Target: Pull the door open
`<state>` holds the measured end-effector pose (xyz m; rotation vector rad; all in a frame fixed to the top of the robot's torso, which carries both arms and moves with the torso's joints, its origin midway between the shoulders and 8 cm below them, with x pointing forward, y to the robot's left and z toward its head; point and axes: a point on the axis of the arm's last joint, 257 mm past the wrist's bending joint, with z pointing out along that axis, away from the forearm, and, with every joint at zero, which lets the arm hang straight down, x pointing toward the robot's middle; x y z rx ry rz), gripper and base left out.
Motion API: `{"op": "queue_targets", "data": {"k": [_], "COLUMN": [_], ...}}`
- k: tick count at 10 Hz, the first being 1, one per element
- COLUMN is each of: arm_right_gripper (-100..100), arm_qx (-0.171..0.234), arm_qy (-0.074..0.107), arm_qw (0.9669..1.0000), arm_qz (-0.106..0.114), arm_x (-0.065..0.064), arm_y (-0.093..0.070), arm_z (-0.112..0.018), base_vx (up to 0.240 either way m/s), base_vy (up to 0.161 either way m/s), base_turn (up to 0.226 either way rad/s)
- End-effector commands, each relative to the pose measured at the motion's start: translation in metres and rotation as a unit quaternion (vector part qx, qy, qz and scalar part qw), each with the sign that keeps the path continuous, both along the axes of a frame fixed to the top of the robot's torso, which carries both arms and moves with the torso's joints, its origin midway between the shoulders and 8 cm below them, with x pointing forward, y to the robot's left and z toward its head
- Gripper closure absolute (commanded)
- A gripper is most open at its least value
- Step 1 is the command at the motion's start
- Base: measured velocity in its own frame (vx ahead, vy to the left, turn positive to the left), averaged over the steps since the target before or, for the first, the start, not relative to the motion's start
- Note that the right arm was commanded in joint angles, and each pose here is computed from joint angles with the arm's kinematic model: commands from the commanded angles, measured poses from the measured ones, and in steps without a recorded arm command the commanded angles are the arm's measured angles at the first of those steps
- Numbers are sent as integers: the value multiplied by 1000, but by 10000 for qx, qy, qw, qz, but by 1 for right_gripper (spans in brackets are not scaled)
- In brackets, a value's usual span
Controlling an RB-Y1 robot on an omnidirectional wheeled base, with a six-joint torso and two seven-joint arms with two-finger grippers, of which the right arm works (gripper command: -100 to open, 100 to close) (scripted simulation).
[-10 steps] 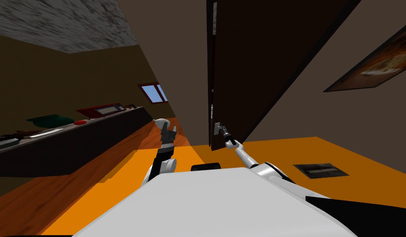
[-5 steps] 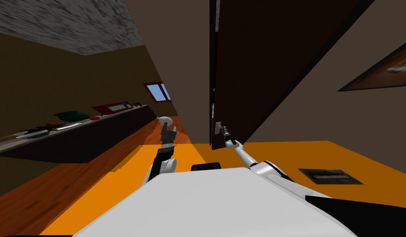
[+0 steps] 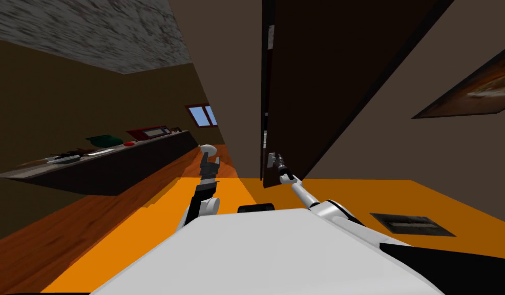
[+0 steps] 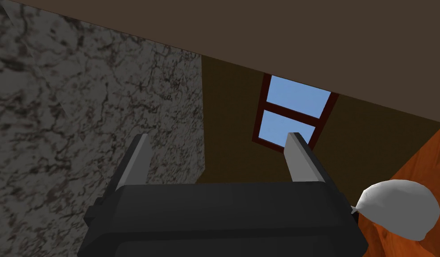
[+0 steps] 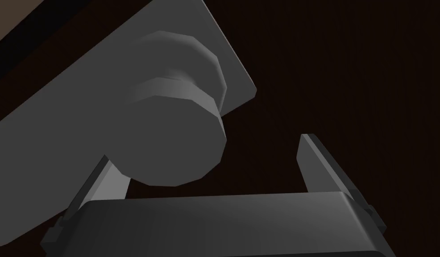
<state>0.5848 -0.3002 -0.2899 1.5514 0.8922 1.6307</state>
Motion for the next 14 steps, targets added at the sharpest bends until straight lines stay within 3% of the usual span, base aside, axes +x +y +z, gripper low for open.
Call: {"op": "queue_targets", "data": {"k": [1,4,5,7,8,10,11,13,14], "arm_right_gripper": [-100,-100,-100,-100,-100,-100,-100,-100,-100], "arm_qx": [237,1140,1216,1838,1910,2523,2600,3186,3253], "arm_qy": [13,33,33,46,46,59,59,70,69], "arm_qw": [9997,9935,9926,9830,9816,9676,9656,9478,9455], "arm_qz": [59,5,8,-29,-26,-62,-59,-91,-88], "arm_x": [-2,-2,-2,-3,-3,-3,-3,-4,-4], "arm_y": [12,18,18,22,22,26,26,31,31], "arm_z": [0,0,0,-1,-1,-2,-2,-3,-3], "base_vx": [-89,-88,-68,-61,-56,-70,-59,-81,-61], "base_vy": [10,-19,-54,-69,-49,-40,-37,-50,-46], "base_turn": [120,74,27,69,28,65,28,59,30]}}
